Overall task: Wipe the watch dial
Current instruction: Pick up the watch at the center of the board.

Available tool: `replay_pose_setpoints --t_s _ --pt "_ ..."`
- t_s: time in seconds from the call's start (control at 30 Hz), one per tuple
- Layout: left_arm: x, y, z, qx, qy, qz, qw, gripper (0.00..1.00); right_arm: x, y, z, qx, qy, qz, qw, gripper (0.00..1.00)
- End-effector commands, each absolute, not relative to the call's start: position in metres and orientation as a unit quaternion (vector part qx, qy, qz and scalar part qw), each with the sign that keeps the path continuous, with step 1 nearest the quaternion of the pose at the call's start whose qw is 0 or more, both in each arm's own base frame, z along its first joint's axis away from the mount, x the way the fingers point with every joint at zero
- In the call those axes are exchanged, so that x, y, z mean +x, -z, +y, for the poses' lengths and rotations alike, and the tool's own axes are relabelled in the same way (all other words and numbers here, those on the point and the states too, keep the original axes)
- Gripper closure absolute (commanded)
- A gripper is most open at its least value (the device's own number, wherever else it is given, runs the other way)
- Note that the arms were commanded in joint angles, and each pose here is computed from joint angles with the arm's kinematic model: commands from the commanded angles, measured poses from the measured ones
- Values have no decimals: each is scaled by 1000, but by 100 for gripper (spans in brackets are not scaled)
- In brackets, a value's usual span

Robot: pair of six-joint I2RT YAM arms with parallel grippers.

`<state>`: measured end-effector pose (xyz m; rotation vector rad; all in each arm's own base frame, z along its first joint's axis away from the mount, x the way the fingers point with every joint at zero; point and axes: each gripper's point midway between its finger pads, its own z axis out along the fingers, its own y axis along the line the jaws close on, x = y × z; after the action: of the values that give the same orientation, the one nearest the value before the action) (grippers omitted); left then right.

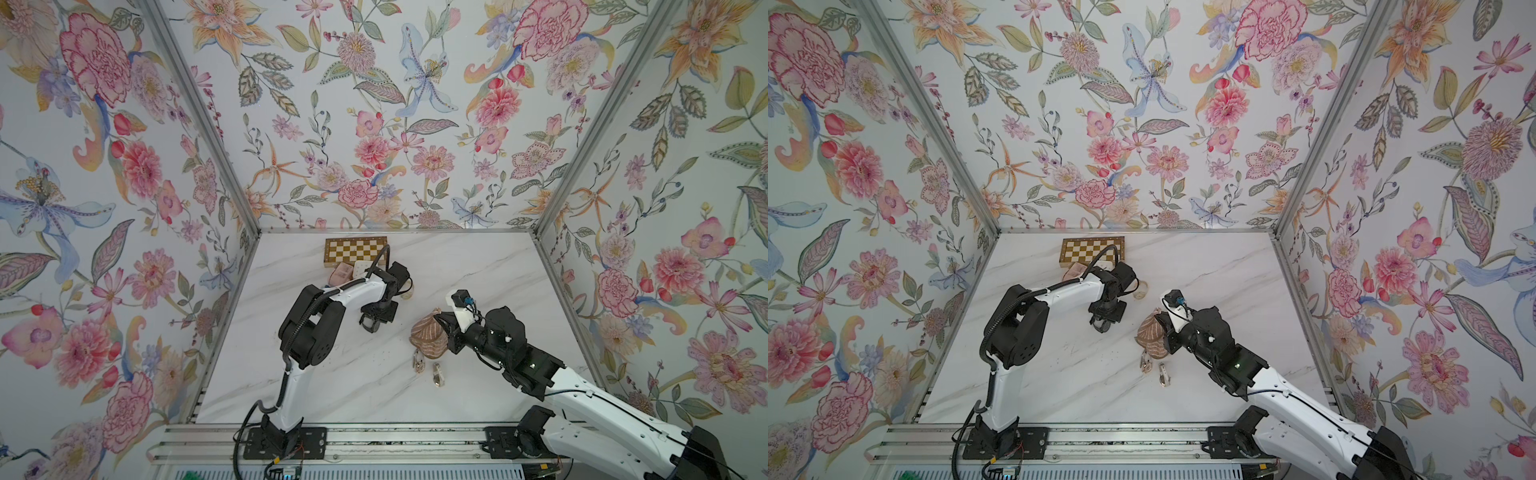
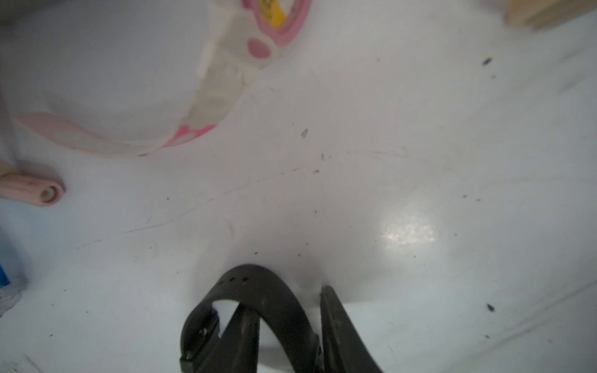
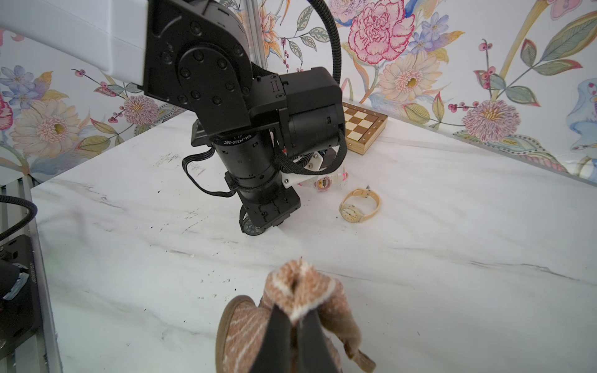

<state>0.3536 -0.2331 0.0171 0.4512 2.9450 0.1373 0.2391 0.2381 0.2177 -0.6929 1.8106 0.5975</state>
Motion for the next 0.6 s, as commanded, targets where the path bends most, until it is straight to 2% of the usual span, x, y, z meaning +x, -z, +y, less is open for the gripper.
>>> replay_pose_setpoints --t_s 0.0,0.3,0.43,0.57 --pt "339 16 -209 132 -64 989 26 69 240 -239 245 -286 -266 741 546 100" --pt "342 10 -217 117 -24 992 31 68 239 -236 244 -285 -267 742 545 100" --pt "344 3 -220 108 -8 993 38 61 239 -236 243 -282 -267 743 545 100" --pt "344 1 -222 102 5 994 40 60 238 -234 244 -282 -269 744 543 100"
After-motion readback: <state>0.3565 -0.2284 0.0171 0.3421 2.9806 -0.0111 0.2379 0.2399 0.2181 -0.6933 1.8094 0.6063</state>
